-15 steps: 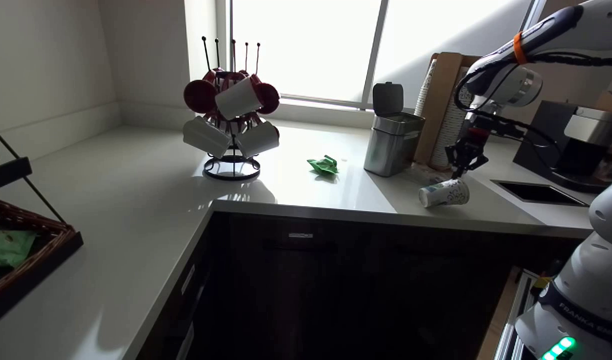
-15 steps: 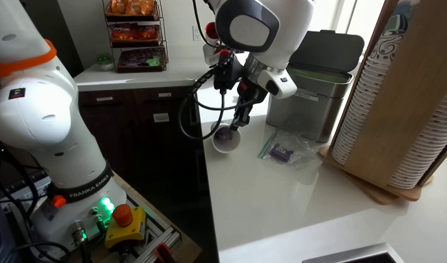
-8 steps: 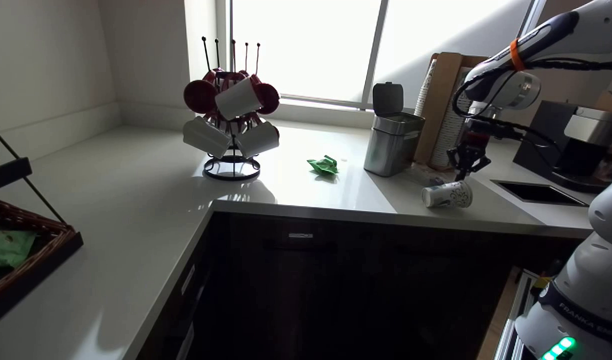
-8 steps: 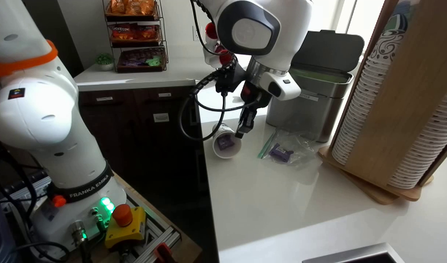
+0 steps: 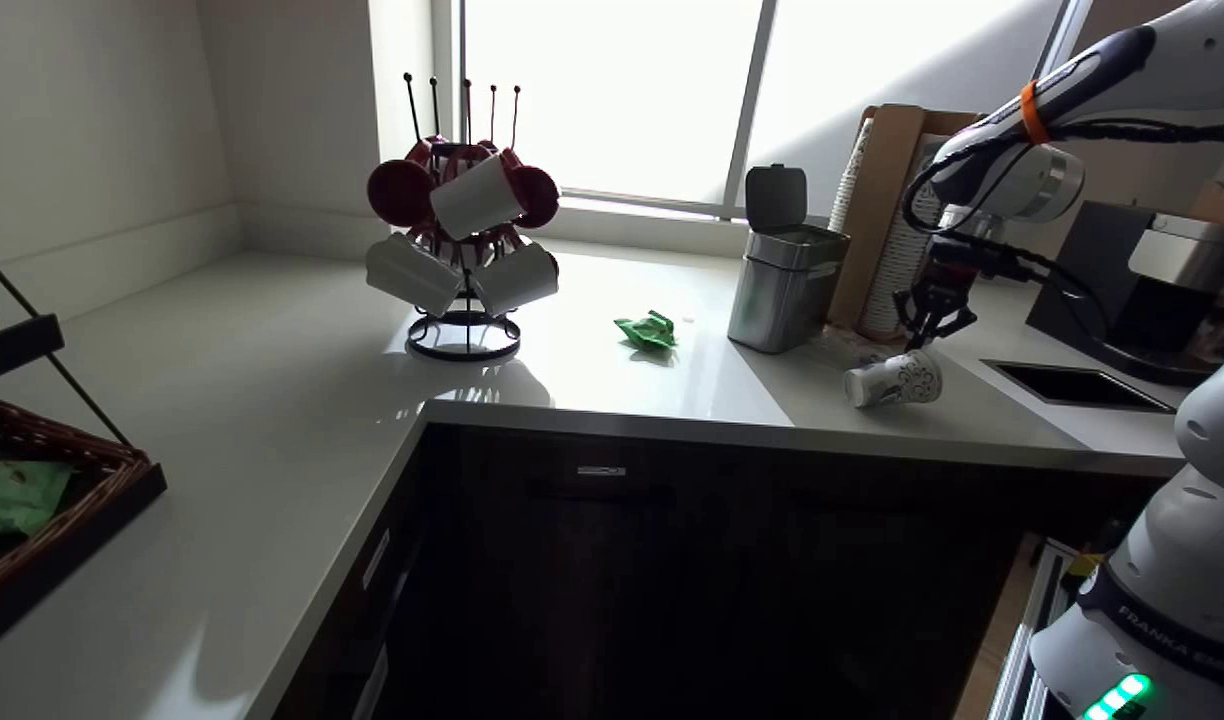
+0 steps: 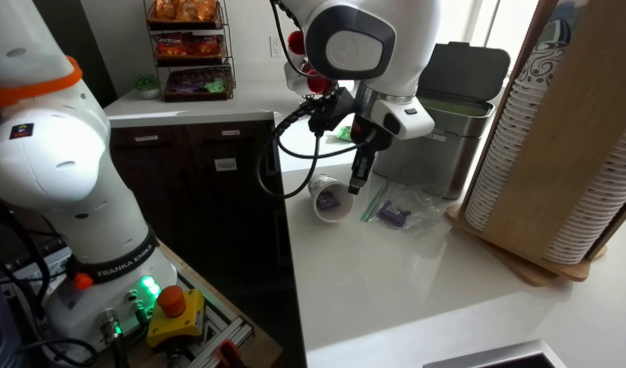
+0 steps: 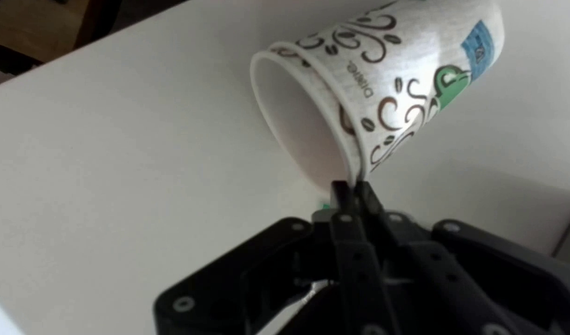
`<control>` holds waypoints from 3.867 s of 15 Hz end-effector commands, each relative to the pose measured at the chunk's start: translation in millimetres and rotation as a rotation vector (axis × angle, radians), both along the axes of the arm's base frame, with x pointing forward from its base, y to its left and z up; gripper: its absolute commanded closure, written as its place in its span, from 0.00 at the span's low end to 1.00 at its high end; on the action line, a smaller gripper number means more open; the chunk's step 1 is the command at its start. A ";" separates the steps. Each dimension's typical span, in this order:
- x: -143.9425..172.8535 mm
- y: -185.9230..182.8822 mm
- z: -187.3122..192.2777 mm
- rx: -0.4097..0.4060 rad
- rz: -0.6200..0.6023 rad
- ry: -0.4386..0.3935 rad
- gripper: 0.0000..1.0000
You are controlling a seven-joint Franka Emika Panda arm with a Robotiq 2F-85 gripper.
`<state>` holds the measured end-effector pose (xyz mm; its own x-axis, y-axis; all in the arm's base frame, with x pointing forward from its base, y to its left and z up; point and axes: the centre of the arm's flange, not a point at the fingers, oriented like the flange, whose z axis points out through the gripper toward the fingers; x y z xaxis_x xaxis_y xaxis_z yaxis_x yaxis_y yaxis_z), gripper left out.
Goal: Open the silver bin then pour the packet out of the stacked coffee cups.
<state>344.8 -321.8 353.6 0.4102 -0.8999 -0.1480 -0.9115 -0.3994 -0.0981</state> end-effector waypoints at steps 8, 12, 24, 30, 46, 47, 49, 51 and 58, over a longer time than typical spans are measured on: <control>10.4 22.2 -5.7 0.024 0.031 -0.025 0.39; 15.7 31.5 -10.5 0.025 0.072 -0.045 0.10; 33.3 39.7 -18.4 0.144 -0.147 -0.257 0.35; 34.0 45.0 -16.4 0.258 -0.084 -0.321 0.81; 41.6 15.4 58.2 0.748 0.178 -0.537 0.99; 41.2 12.2 61.9 0.797 0.196 -0.561 0.99; 40.3 8.4 67.3 0.890 0.236 -0.602 0.99; 38.9 5.2 67.2 0.984 0.272 -0.643 0.99; 33.9 -4.8 56.7 1.214 0.313 -0.802 0.99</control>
<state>374.0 -311.1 416.2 0.8638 -0.3112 -0.3961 -0.3985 0.0588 -0.9153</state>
